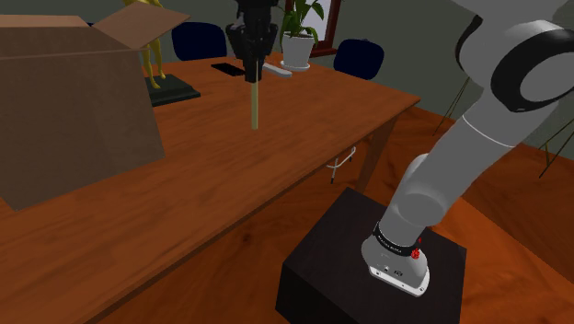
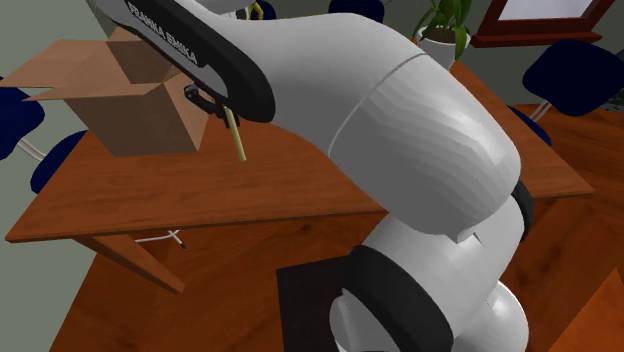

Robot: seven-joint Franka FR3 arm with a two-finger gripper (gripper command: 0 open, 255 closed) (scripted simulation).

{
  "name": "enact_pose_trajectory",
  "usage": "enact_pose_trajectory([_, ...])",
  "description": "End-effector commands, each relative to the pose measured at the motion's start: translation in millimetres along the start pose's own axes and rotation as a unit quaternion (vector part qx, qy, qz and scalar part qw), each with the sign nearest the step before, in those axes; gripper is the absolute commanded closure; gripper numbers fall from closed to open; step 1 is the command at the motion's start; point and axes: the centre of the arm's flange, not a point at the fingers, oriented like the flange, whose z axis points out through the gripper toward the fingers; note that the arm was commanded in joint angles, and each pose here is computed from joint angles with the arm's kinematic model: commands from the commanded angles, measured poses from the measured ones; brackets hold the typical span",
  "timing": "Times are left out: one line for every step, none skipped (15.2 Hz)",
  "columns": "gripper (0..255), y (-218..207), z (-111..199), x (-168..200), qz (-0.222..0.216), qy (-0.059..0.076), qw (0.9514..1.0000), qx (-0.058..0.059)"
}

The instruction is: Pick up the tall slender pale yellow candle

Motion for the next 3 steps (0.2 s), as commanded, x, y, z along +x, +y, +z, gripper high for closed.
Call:
enact_pose_trajectory([255, -0.1, -11.0, 0.0, 0.0, 0.0, 1.0, 0.0])
enact_pose_trajectory([255, -0.1, -11.8, 0.0, 0.0, 0.0, 1.0, 0.0])
enact_pose_trajectory([255, -0.1, -11.8, 0.0, 0.0, 0.0, 1.0, 0.0])
